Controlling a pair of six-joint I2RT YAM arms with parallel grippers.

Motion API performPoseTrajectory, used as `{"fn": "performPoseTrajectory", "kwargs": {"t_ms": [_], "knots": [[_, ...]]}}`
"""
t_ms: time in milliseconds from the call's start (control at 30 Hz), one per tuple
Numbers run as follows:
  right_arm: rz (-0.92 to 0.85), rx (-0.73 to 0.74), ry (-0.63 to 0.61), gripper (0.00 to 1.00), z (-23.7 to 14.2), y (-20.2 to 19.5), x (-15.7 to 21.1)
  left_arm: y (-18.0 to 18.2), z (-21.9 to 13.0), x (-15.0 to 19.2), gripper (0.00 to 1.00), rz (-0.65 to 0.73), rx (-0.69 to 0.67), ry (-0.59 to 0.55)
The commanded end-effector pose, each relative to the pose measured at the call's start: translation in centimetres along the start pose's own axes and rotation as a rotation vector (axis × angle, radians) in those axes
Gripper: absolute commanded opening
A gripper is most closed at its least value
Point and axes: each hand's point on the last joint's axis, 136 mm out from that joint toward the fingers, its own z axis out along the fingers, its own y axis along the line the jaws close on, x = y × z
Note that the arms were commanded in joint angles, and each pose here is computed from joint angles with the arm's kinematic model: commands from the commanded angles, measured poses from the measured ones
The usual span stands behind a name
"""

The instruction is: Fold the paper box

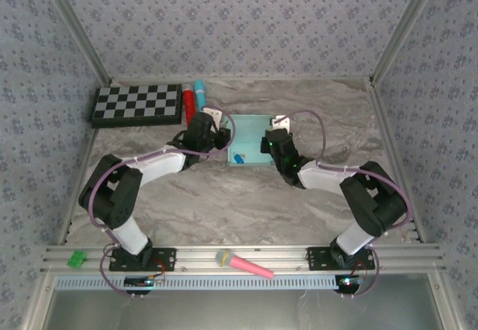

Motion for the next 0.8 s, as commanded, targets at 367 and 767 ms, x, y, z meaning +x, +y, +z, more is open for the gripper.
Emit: {"fn": "performPoseTrajectory", "kwargs": {"t_ms": [367,767], "knots": [[-0.007,-0.033,-0.087,0.07,1.5,1.5,-1.0,-1.2,1.5,-1.3,0.09,0.014,0.058,-0.095],[-0.030,-0.017,-0.104,0.07,0.8,1.6,0.6,-2.1,1.9,0.5,0.15,0.038,0.081,-0.081]]}}
